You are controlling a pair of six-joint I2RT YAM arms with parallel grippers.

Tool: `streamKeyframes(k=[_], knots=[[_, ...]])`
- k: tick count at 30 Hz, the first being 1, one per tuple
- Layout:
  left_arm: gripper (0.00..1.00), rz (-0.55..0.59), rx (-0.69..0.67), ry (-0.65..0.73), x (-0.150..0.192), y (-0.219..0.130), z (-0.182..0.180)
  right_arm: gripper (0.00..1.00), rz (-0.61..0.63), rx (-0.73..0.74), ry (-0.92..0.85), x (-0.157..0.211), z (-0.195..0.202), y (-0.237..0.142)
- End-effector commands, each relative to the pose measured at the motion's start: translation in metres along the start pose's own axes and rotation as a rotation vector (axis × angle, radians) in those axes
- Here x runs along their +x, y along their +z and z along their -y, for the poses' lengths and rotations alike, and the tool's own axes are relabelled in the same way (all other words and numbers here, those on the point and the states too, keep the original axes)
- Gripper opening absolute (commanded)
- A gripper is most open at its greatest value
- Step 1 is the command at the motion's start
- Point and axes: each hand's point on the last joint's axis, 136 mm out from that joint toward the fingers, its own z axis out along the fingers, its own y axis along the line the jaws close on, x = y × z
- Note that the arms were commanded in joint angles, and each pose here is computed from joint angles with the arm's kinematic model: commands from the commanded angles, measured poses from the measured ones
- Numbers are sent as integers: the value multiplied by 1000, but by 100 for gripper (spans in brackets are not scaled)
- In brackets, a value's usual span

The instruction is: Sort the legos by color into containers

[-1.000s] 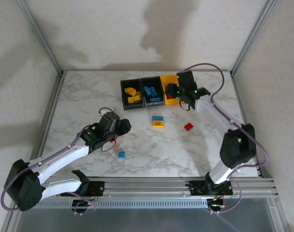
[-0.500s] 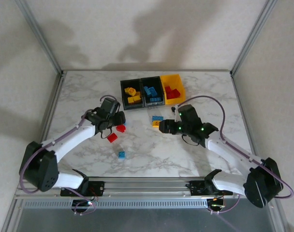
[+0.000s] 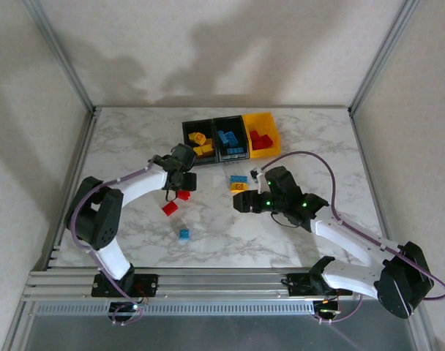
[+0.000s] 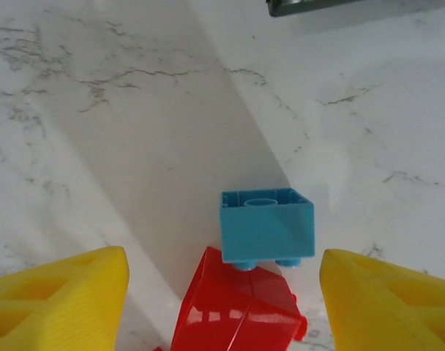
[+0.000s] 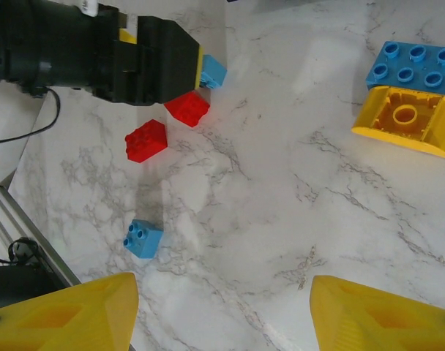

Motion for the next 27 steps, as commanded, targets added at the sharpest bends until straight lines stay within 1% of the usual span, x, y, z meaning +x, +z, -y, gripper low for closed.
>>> streamKeyframes(k=[1,6,9,11,18,22,24,27], knots=[[70,-26,14,47,0,-2,5,63,-1,-4,-1,3,1,3],[72,-59,46,71,10,-2,9,63,-8,5,4,7,5,6],[71,-95,48,93,21,5,10,63,-12,8,3,7,6,8],[70,-107,27,101,25,10,9,63,-14,12,4,7,6,9],[62,-106,-26,91,25,11,0,63,-20,23,12,12,11,10],[58,-109,-26,86,30,9,-2,63,-19,28,12,11,12,11],[54,-110,-23,85,32,7,-2,63,-21,31,13,12,13,12],[54,-110,-16,85,35,4,-1,62,-26,36,14,12,14,14]])
